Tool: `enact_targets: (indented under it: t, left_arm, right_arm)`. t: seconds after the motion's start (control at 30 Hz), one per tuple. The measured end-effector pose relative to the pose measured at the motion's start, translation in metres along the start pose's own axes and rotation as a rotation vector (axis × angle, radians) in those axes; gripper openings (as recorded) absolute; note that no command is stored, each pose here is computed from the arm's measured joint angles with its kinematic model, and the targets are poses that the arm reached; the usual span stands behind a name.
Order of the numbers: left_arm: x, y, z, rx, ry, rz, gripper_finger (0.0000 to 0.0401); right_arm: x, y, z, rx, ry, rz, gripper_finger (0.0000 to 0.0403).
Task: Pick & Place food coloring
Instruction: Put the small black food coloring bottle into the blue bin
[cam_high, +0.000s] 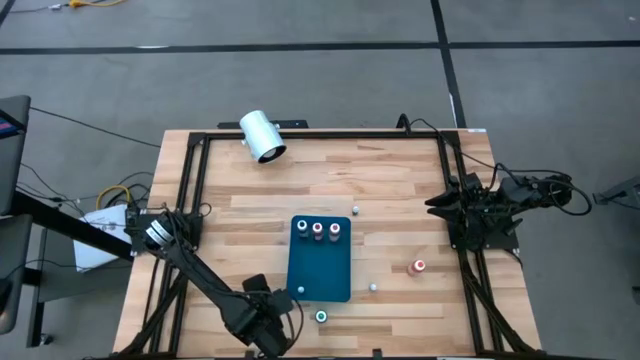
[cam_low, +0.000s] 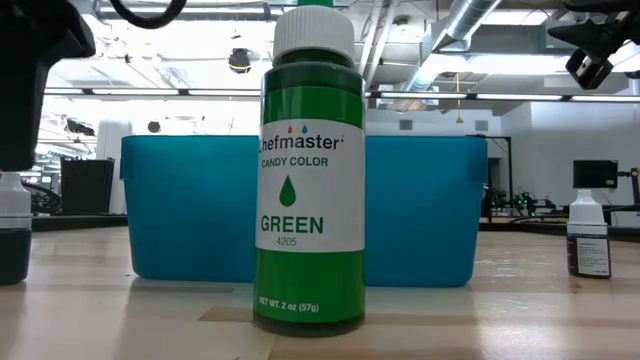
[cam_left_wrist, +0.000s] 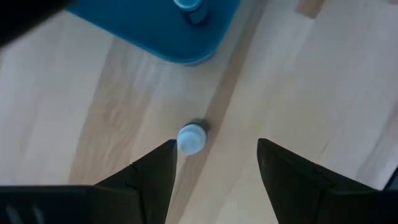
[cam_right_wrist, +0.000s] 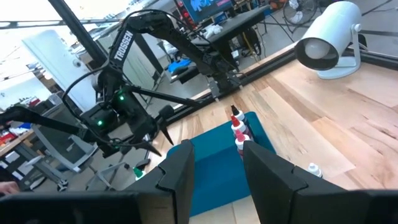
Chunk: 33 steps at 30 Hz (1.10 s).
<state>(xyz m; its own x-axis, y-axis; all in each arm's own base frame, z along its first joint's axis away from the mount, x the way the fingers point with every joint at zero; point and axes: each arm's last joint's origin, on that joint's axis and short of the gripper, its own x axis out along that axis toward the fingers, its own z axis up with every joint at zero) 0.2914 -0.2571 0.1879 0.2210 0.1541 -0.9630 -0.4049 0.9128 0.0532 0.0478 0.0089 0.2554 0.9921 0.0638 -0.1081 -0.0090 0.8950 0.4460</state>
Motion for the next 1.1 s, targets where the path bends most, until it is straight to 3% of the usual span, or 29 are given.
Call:
enact_targets:
  t: [0.47,1.1]
  left_arm:
    - [0.018,0.004,-0.004,-0.013,0.02,-0.017,0.0215]
    - [0.02,0.006,0.002,-0.021,-0.01,-0.004,0.0215]
  right_arm:
    - [0.0,0.0,0.0,0.001,0.0,0.001,0.0126]
    - [0.0,0.0,0.0,0.0,0.0,0.001,0.0126]
